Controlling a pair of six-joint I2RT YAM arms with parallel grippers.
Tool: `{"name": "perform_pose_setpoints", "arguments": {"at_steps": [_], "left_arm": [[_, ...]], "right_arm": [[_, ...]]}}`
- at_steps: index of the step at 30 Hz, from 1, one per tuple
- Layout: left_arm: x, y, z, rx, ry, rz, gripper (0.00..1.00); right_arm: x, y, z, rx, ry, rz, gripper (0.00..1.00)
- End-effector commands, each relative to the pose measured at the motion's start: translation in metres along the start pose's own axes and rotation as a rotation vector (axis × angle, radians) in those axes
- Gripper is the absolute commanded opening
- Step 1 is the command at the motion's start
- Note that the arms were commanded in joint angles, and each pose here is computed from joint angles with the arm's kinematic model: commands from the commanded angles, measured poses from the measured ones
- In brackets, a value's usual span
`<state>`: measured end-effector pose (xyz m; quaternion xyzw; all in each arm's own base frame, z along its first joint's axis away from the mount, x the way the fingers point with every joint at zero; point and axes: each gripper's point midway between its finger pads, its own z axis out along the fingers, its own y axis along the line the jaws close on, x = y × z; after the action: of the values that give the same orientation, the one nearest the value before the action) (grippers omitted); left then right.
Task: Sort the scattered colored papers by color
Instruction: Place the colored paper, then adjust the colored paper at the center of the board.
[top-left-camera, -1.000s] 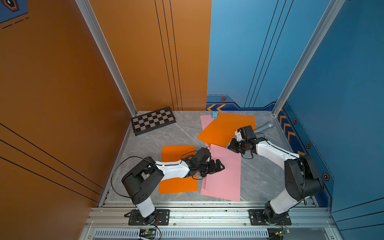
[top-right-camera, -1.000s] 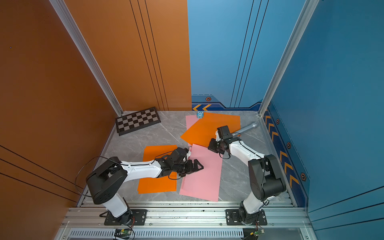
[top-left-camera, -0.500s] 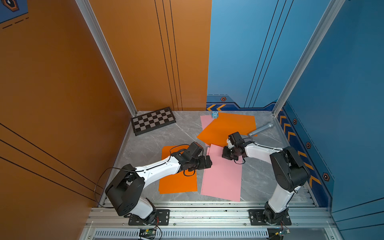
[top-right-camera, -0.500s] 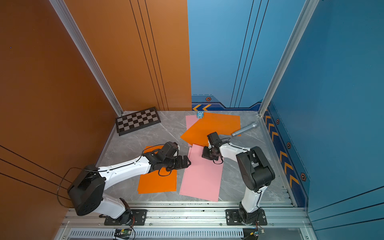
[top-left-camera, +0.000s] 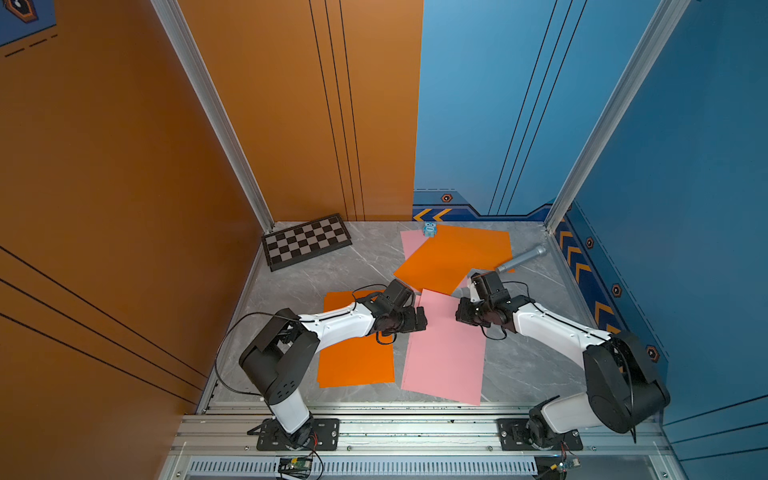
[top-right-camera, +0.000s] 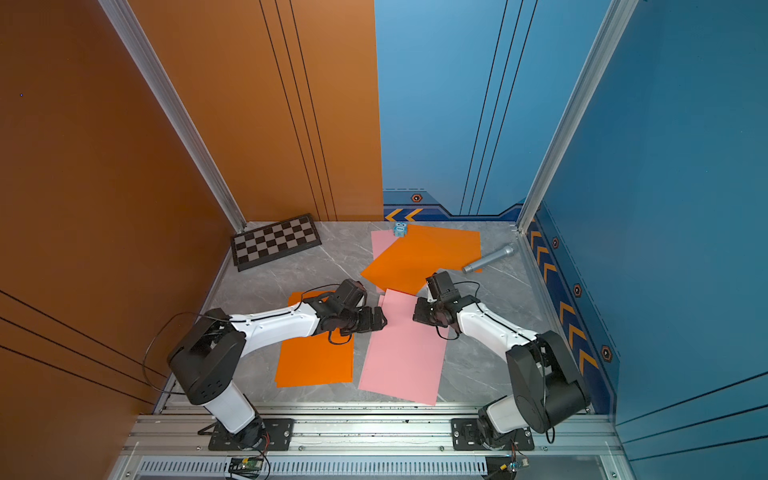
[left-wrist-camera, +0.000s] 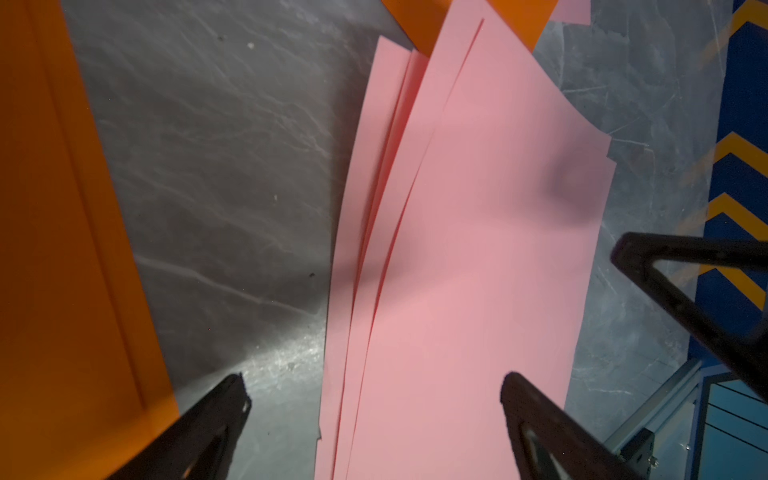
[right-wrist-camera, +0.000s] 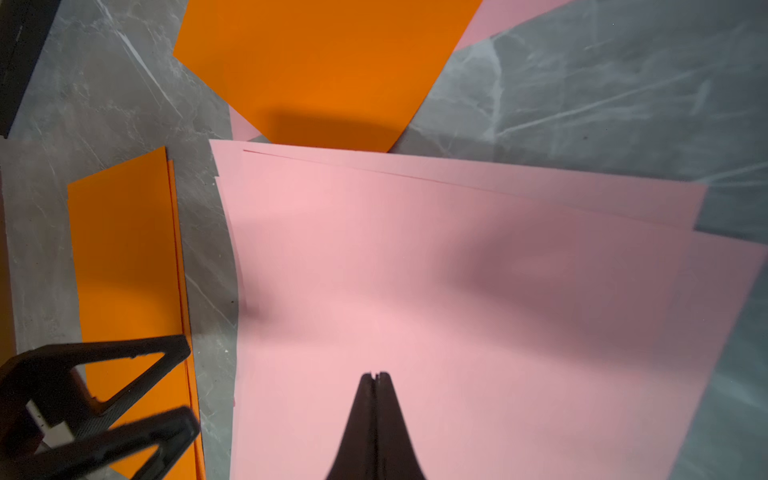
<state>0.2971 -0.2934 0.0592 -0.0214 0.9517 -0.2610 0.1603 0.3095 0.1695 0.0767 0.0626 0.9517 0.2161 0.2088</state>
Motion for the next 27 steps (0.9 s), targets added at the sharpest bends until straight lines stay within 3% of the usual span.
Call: {"name": "perform_pose_setpoints", "arguments": {"at_steps": [1, 11, 19, 27], "left_arm": [[-0.026, -0.019, 0.000, 0.101, -0.046, 0.001, 0.98], [-0.031, -0.035, 0.025, 0.165, -0.007, -0.018, 0.98], [-0.018, -0.028, 0.039, 0.151, 0.032, -0.047, 0.98], [0.005, -0.053, 0.053, 0.203, 0.099, -0.034, 0.98]], "right_arm": [[0.022, -0.027, -0.002, 0.097, 0.060, -0.002, 0.00], [0.046, -0.050, 0.014, 0.145, 0.109, 0.031, 0.00], [0.060, -0.071, 0.023, 0.173, 0.170, 0.062, 0.00], [0.057, -0.090, 0.020, 0.269, 0.222, 0.069, 0.00]]}}
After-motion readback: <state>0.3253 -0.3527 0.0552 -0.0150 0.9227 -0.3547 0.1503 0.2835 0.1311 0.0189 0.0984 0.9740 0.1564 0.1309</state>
